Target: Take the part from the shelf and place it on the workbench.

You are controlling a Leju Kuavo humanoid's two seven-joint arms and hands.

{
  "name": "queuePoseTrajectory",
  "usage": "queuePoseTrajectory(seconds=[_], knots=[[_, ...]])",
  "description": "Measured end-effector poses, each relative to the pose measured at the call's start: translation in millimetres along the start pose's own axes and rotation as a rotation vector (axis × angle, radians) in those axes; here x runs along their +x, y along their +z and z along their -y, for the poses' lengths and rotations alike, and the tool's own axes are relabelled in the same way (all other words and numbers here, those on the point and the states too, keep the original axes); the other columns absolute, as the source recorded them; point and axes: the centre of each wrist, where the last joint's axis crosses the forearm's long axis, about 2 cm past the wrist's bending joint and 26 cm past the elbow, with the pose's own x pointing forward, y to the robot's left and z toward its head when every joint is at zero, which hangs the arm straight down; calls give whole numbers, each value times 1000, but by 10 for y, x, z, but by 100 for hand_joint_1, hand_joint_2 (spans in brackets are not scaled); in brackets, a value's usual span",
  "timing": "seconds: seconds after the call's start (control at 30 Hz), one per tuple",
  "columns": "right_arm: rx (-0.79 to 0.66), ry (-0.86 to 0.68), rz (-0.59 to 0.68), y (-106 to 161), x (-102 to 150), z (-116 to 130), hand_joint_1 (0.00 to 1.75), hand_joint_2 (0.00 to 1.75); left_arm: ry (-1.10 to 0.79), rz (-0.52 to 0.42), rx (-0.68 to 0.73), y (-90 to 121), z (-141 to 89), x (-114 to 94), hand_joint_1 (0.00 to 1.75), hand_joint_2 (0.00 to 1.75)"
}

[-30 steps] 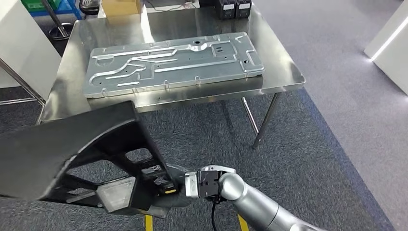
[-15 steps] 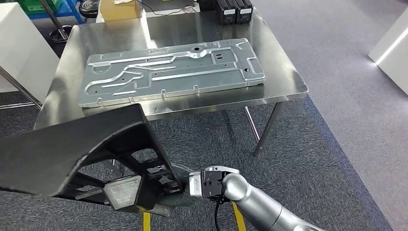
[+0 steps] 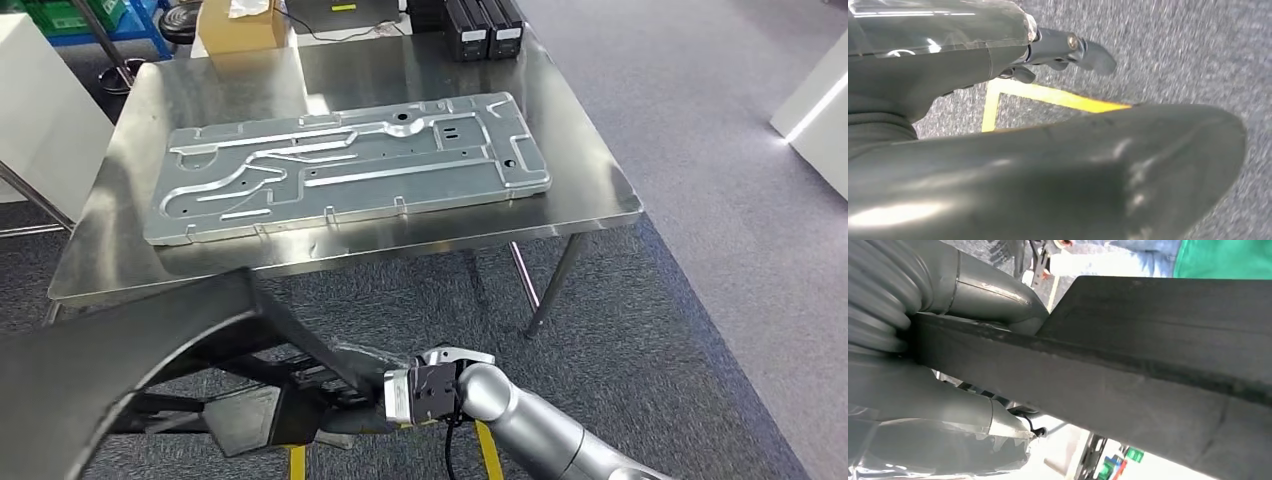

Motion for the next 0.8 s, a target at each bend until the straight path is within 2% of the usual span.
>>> queuePoseTrajectory(seconds=[0.8], knots=[[10, 6, 24, -99, 86, 38, 173, 175, 0, -2, -6, -2, -10, 4, 0, 0]])
